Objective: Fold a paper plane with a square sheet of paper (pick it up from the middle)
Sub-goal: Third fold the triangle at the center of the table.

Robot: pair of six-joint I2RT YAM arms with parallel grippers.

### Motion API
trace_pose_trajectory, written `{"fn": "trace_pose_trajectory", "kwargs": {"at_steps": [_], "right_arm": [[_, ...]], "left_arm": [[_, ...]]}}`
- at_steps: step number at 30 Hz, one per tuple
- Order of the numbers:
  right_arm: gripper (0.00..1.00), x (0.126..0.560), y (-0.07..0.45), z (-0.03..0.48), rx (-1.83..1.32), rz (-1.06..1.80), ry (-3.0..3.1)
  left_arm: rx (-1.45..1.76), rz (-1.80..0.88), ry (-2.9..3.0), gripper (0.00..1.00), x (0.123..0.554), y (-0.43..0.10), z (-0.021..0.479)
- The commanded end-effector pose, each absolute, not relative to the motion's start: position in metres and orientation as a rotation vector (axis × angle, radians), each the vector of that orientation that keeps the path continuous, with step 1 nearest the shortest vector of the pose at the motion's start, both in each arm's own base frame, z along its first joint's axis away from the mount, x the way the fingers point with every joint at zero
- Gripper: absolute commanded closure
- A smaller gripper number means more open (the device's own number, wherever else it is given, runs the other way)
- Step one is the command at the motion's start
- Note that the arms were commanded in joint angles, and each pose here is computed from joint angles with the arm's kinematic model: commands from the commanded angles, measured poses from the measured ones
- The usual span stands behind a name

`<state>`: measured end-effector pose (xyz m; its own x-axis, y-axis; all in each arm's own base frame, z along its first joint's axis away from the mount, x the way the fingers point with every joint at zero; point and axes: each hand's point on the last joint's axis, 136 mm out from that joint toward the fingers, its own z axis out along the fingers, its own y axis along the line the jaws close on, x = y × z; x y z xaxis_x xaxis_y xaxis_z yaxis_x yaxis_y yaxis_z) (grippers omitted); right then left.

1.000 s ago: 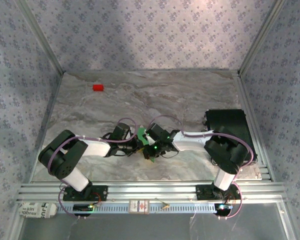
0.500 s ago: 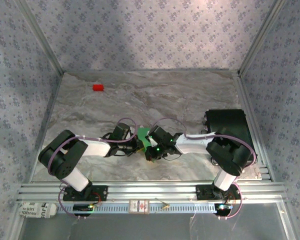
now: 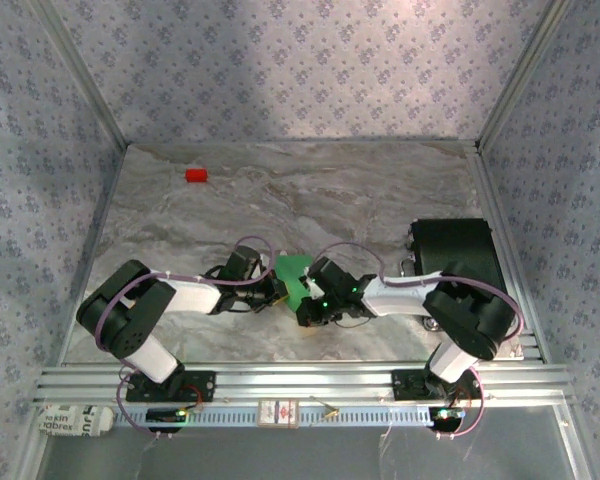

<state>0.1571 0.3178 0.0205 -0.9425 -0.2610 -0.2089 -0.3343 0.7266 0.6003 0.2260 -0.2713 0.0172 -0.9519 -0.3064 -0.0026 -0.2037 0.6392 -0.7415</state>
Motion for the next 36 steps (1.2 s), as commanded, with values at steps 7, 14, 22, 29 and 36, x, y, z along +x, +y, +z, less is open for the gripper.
{"fn": "trace_pose_trajectory", "kwargs": {"at_steps": [7,14,22,29,36], "right_arm": [[0.94,0.142,0.297,0.024,-0.401,1.038,2.874],[0.95,0.168,0.324,0.072,-0.472,1.109,2.746],[0.95,0.188,0.34,0.056,-0.435,1.038,2.788],[0.96,0.183,0.319,0.013,-0.293,0.934,2.938],[0.97,0.159,0.293,-0.004,-0.223,0.958,3.0]], "left_arm": [[-0.514,-1.084,2.806,1.0,0.213,-0.255,-0.011],[-0.513,-1.091,2.799,1.0,0.213,-0.256,-0.009],[-0.506,-1.102,2.795,1.0,0.215,-0.258,-0.007],[-0.503,-1.109,2.789,1.0,0.215,-0.258,-0.005],[-0.465,-1.15,2.758,1.0,0.222,-0.266,0.008]]}}
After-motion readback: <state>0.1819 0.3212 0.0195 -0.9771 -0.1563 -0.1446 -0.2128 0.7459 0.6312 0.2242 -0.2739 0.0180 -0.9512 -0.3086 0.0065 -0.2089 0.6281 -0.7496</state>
